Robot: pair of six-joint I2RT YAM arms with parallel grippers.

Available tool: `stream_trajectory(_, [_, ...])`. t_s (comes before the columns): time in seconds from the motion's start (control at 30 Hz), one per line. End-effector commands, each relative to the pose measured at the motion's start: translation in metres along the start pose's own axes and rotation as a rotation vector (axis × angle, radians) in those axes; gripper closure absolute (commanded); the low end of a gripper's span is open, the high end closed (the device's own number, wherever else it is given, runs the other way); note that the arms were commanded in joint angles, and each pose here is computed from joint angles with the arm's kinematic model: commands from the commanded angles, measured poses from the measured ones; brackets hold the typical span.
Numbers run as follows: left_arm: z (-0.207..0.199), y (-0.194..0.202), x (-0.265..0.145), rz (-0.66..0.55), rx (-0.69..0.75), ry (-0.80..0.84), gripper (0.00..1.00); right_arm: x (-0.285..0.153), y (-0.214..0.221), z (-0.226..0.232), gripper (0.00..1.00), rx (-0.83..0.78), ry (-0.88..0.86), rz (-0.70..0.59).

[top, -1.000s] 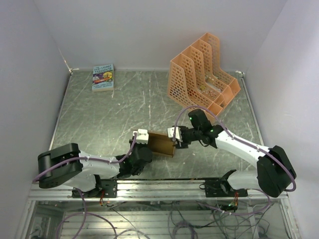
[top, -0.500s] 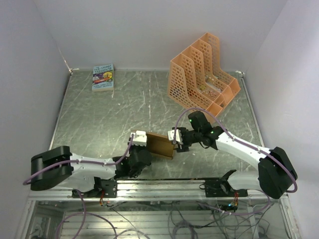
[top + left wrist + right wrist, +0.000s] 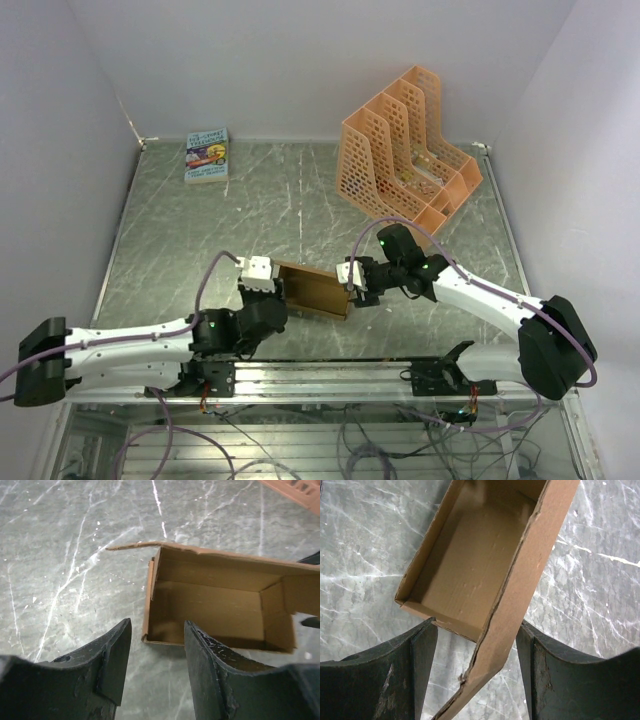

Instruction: Fold the paper box

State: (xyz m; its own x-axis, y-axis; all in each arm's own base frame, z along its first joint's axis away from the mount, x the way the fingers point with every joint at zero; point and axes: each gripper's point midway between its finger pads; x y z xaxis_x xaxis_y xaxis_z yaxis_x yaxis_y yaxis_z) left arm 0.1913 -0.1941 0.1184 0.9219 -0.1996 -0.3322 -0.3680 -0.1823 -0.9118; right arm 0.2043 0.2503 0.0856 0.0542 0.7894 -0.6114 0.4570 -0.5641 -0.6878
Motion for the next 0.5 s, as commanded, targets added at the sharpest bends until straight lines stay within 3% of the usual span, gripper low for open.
stream_trajectory(0.0, [-0.017, -0.023, -0.025, 0.086, -0.063, 0.090, 0.43, 0.000, -0.001, 0.006, 0.37, -0.009, -0.013, -0.003])
stream_trajectory(0.17, [-0.045, -0.101, -0.059, 0.018, -0.128, 0.257, 0.41, 0.001, -0.001, 0.006, 0.37, -0.012, -0.016, -0.002])
stream_trajectory(0.27, [-0.053, -0.145, -0.073, -0.038, -0.150, 0.289, 0.34, 0.001, -0.001, 0.007, 0.37, -0.015, -0.019, -0.003])
stream_trajectory(0.47, [-0.099, -0.171, -0.067, 0.021, -0.022, 0.287, 0.27, 0.002, 0.000, 0.009, 0.37, -0.017, -0.027, 0.000])
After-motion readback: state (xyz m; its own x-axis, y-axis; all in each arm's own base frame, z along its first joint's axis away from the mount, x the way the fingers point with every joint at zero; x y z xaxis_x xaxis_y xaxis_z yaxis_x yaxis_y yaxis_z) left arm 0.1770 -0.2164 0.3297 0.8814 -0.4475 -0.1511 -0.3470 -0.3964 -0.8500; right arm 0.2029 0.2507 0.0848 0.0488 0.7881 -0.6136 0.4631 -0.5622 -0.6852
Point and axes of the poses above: each gripper's point midway between its finger pads, its own x axis out along the fingers, its own z axis along the line the jaws close on, y = z × x, and after that the axes turned 6 degrees about -x, right-handed
